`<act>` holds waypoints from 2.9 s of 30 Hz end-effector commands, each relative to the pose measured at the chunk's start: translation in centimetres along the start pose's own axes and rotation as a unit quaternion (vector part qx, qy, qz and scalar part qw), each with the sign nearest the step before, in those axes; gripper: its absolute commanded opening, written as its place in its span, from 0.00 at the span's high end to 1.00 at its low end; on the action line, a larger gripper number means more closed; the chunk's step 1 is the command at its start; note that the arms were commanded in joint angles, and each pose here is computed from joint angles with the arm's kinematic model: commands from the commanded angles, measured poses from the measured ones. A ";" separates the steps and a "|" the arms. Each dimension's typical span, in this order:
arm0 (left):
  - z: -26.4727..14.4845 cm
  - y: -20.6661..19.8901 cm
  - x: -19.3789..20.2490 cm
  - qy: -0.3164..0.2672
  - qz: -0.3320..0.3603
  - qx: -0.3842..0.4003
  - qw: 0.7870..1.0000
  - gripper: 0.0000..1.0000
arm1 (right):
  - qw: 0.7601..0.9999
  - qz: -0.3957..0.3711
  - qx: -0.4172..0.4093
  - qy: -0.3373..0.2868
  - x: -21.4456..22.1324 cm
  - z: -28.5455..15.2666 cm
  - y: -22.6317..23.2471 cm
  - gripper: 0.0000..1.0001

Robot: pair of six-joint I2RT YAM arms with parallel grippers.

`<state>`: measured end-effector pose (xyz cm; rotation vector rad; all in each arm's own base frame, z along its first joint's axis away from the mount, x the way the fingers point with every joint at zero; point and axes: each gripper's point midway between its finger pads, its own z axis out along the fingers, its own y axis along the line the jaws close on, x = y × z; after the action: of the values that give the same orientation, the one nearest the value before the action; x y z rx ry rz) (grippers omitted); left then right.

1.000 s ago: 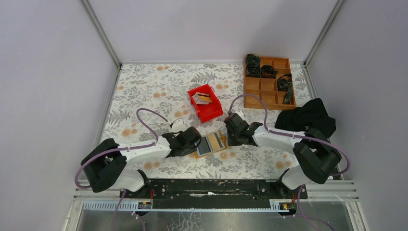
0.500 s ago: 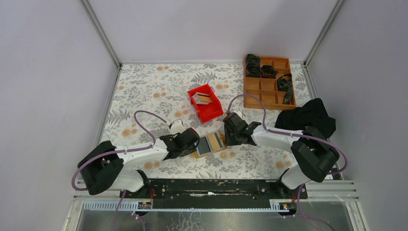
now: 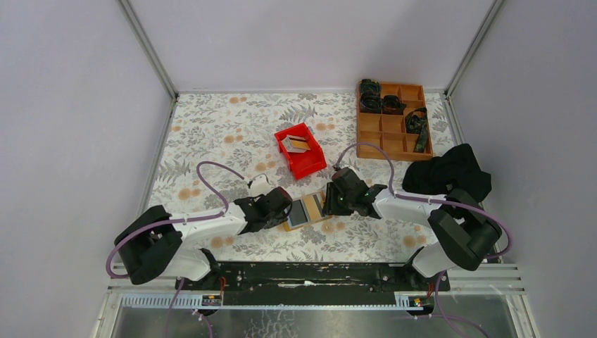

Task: Put the credit cards into the card holder
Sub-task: Close the card holder at the center of the board.

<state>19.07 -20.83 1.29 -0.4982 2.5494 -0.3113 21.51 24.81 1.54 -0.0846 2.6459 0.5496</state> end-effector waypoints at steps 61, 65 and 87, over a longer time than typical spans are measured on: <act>1.6 5.3 4.6 0.079 0.062 -0.065 0.993 0.67 | 0.950 0.057 -0.304 -0.048 -1.9 -4.8 7.6 0.52; 1.6 5.4 4.6 0.077 0.057 -0.063 0.993 0.68 | 0.949 0.052 -0.307 -0.047 -2.3 -5.0 8.1 0.52; 1.3 5.6 4.9 0.077 0.040 -0.051 0.995 0.70 | 0.993 -0.024 -0.113 0.002 -0.6 0.1 5.3 0.65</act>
<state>19.51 -21.81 0.76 -0.4677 2.5126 -0.4077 20.15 31.50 5.50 -0.2263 2.5060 1.0660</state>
